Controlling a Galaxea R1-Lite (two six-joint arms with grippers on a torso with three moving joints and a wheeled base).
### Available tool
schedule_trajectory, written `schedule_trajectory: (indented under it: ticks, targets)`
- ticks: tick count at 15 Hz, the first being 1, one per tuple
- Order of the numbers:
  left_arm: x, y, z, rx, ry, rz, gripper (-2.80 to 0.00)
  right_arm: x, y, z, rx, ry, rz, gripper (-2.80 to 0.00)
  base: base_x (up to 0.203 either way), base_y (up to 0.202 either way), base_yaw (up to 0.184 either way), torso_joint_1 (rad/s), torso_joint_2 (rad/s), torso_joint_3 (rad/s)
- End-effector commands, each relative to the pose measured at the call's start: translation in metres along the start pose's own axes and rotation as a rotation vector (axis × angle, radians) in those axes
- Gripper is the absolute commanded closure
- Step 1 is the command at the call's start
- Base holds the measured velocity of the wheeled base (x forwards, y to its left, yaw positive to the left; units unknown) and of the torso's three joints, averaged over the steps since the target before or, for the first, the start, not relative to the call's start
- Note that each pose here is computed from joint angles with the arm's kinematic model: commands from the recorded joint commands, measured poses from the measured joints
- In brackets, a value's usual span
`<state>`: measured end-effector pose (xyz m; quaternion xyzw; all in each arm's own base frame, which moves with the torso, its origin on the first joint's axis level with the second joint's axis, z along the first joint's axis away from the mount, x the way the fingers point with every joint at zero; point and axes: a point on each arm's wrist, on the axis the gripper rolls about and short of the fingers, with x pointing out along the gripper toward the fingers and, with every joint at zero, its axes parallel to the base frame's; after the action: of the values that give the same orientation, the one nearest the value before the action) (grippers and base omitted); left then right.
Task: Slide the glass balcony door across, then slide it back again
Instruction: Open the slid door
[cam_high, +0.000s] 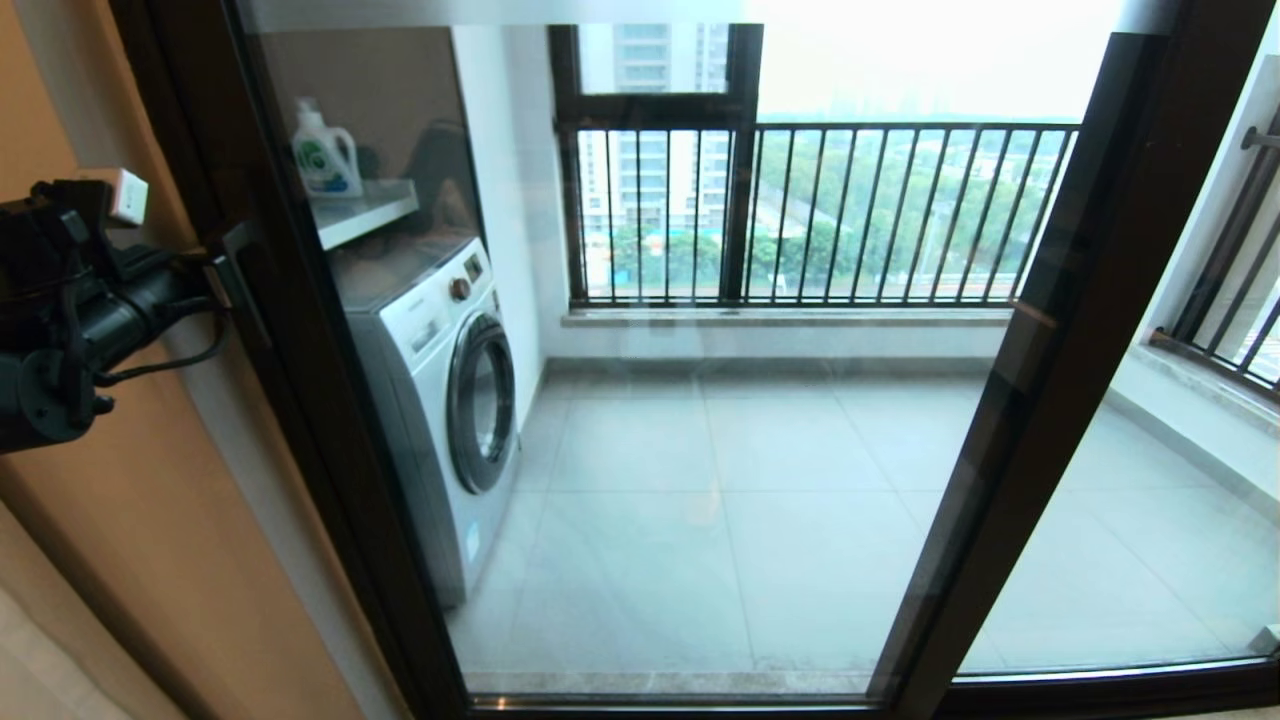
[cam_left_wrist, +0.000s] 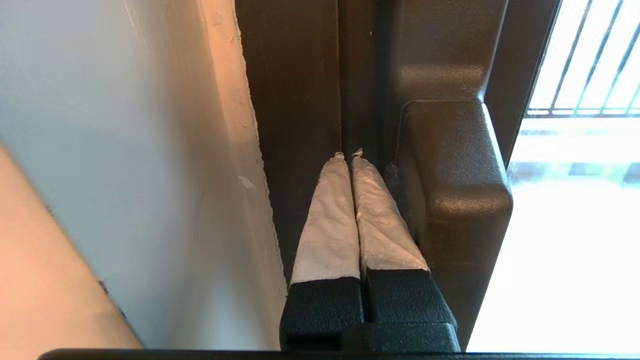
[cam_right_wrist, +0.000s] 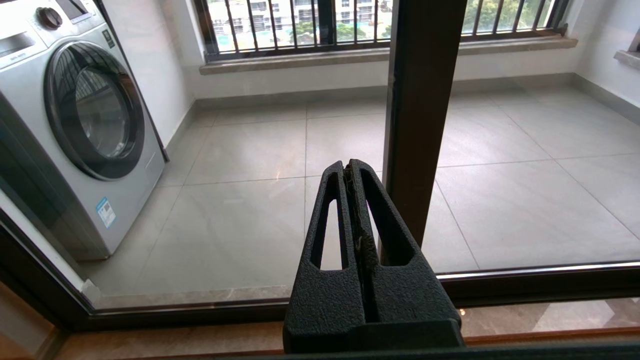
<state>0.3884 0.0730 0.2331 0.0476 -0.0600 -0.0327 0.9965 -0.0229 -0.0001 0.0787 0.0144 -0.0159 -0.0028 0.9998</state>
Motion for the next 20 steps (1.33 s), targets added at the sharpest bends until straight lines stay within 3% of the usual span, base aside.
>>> schedule_trajectory:
  ticks: [1,16,20]
  targets:
    - [0.008,-0.053,0.004,-0.017,-0.012,-0.133,0.00,0.001,0.000,-0.003,0.000,0.010,0.000,0.00,0.000,0.000,0.000,0.000,0.00,0.000]
    - [0.010,-0.071,0.003,-0.022,-0.010,-0.153,0.00,0.001,0.000,-0.003,0.000,0.010,0.000,0.00,0.000,0.000,0.000,0.000,0.00,0.000]
    - [0.011,-0.086,0.005,-0.027,-0.012,-0.191,0.00,0.001,0.000,-0.003,0.000,0.010,0.000,0.00,0.000,0.000,0.000,0.000,0.00,0.000]
